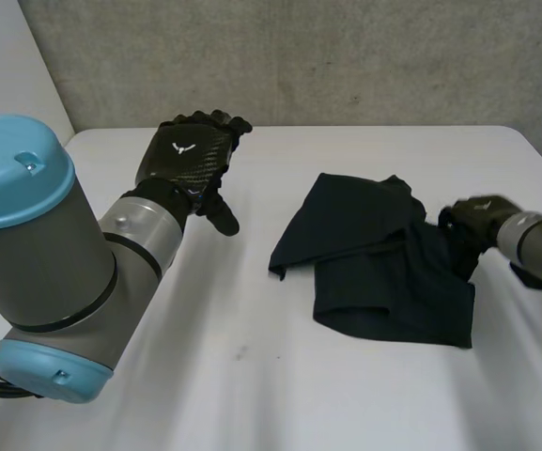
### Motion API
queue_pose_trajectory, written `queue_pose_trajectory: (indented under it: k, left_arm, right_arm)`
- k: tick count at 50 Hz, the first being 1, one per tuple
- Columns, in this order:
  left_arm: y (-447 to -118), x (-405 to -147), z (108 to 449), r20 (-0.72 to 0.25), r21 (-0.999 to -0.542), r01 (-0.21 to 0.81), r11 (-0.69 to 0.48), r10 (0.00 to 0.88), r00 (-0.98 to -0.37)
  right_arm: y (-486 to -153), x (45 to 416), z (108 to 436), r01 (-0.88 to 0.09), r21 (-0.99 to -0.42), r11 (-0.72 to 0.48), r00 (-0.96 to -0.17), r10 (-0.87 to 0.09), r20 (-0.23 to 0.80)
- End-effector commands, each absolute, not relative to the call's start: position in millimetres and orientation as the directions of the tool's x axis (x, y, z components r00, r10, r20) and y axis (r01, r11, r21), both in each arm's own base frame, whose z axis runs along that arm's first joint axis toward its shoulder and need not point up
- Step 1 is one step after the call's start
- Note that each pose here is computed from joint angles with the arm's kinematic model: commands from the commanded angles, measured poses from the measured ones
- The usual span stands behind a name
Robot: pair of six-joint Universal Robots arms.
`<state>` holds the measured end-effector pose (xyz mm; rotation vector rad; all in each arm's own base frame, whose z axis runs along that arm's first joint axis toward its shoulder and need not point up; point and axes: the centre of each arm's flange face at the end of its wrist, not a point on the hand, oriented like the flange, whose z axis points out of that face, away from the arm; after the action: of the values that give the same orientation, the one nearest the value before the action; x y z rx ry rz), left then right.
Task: Fold the shorts.
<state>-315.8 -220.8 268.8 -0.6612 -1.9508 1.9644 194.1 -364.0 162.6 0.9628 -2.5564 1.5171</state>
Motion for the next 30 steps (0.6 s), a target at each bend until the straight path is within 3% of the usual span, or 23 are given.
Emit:
queue_pose_trajectory:
  k: [1, 7, 16, 22, 26, 30]
  left_arm:
    - [-224, -301, 273, -0.116, -0.993, 0.112, -0.035, 0.477, -0.871]
    - [-230, -283, 277, -0.115, -0.993, 0.111, -0.035, 0.433, -0.894]
    - [-235, -271, 287, -0.112, -0.994, 0.099, -0.054, 0.393, -0.913]
    - [-238, -264, 295, -0.107, -0.994, 0.086, -0.073, 0.371, -0.922]
    - [-235, -263, 293, -0.11, -0.994, 0.095, -0.058, 0.373, -0.921]
    - [-229, -259, 280, -0.117, -0.992, 0.126, 0.001, 0.38, -0.918]
  right_arm:
    - [-345, 224, 165, -0.368, -0.862, 0.349, -0.801, -0.59, 0.103]
    - [-290, 280, 215, -0.22, -0.927, 0.304, -0.678, -0.731, -0.079]
    - [-199, 364, 214, -0.23, -0.941, 0.247, -0.444, -0.887, -0.124]
    - [-186, 390, 199, -0.226, -0.937, 0.267, -0.463, -0.875, -0.138]
    - [-189, 384, 201, -0.274, -0.919, 0.285, -0.532, -0.841, -0.102]
    - [-188, 368, 202, -0.355, -0.894, 0.272, -0.55, -0.834, -0.035]
